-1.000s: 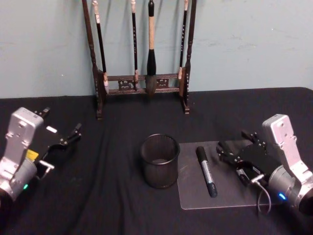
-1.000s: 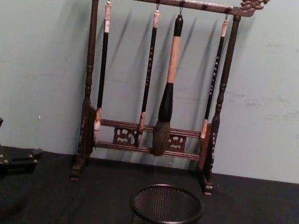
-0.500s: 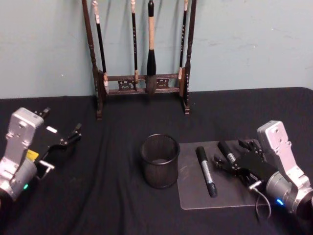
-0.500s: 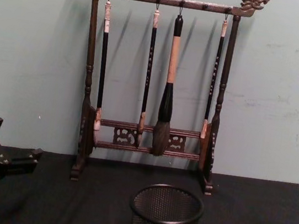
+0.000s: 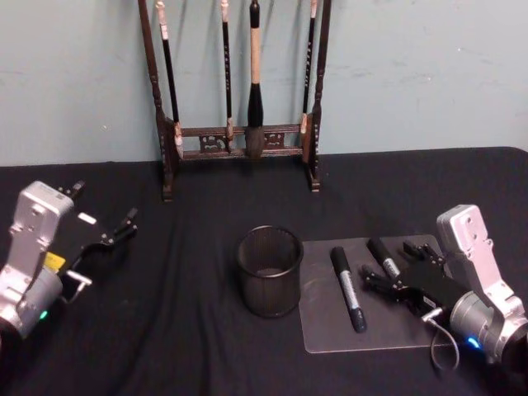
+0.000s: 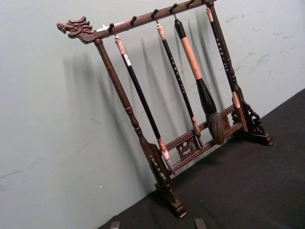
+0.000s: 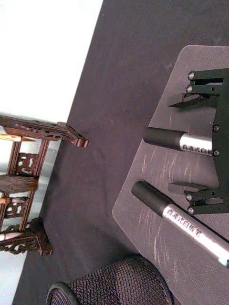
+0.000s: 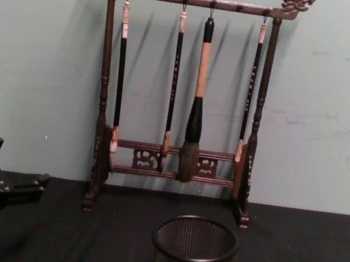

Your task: Pick up the water-based marker from the table and place it into the pen holder.

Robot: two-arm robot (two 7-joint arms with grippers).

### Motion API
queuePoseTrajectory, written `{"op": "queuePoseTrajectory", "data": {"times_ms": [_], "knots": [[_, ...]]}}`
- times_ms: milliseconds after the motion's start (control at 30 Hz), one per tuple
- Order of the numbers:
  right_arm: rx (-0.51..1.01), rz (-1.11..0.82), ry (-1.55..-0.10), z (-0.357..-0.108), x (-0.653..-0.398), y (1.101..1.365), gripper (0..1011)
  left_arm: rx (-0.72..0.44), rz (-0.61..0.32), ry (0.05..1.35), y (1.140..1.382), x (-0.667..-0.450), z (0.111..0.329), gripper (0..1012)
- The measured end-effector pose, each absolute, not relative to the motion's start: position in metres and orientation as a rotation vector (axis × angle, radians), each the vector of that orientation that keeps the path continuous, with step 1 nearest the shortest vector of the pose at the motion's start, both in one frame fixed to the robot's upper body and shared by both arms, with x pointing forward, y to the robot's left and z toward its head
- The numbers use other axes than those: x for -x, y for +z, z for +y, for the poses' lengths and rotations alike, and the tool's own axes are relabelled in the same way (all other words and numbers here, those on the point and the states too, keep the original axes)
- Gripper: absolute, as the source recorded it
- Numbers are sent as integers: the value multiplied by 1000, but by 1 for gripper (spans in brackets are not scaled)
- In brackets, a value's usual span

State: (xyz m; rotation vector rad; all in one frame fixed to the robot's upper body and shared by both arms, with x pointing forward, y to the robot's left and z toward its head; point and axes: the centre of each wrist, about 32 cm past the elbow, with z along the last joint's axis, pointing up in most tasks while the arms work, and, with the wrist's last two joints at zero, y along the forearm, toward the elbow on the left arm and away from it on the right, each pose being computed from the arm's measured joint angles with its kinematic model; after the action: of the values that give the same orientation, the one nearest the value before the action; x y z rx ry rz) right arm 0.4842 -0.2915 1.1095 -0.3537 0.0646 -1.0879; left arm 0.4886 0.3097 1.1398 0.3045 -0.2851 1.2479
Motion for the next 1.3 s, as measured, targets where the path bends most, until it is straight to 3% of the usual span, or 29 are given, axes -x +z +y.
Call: {"op": "queuePoseTrajectory", "data": {"times_ms": [1300], "knots": [[346, 139, -1086, -294, -485, 1107, 1002, -304, -285, 1248, 1140, -489, 310, 1009]]}}
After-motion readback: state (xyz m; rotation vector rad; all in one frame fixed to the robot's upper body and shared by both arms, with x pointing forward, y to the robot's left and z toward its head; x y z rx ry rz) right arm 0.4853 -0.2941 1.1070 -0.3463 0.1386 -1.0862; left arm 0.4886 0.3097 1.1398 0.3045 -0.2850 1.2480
